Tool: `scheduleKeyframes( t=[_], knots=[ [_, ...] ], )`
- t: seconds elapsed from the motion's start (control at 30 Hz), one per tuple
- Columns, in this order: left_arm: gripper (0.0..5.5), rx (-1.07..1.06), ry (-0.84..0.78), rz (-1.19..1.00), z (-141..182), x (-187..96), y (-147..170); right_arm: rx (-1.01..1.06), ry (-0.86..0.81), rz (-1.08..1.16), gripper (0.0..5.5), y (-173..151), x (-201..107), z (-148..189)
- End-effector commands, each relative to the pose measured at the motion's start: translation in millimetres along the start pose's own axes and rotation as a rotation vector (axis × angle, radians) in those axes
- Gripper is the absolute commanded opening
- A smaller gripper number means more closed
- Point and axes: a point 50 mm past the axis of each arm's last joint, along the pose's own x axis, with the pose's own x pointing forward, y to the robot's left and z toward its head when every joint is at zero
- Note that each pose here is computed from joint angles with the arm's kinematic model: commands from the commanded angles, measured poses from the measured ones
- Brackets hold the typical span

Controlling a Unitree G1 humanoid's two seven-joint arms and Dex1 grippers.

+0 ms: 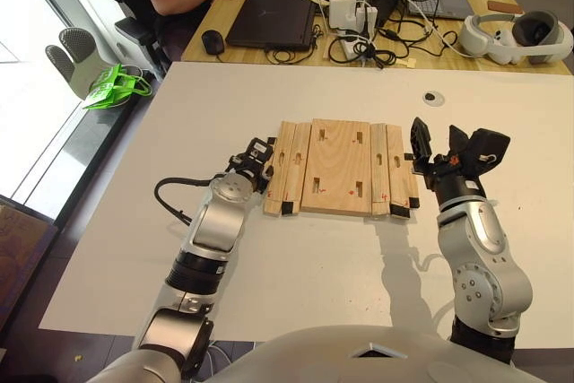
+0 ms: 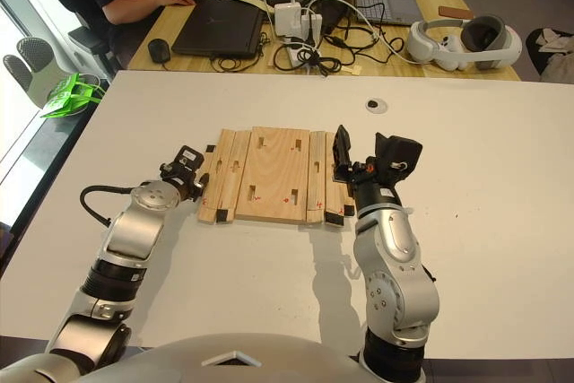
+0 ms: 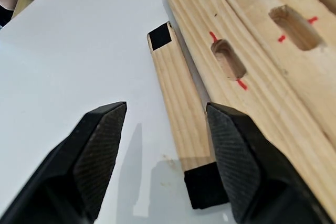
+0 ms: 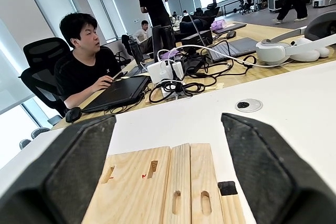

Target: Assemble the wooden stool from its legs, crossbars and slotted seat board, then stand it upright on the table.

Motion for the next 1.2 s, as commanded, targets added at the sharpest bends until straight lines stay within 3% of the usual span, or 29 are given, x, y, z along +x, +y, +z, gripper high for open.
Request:
scheduleKeyframes(
  t=[0.03, 0.43, 0.7, 0.9, 1.2],
  knots=[
    [2.82, -0.050, -0.022, -0.080, 9, -2, -11, 0.003, -0.003, -0.001, 3.73, 1, 2, 2],
    [2.82, -0.030, 0.057, 0.016, -8, 6, 5, 0.001, 0.006, 0.002, 3.73, 1, 3, 0],
    [2.82, -0.336, 0.176, -0.091, -22, 13, -7, 0.001, 0.010, 0.005, 3.73, 1, 3, 0],
    [2.82, -0.378, 0.248, -0.094, -31, 21, -2, 0.007, 0.005, 0.005, 3.73, 2, 4, 1],
    [1.53, -0.357, 0.244, -0.103, -29, 25, 0, 0.018, -0.001, -0.003, 3.76, 3, 6, 3]
  ],
)
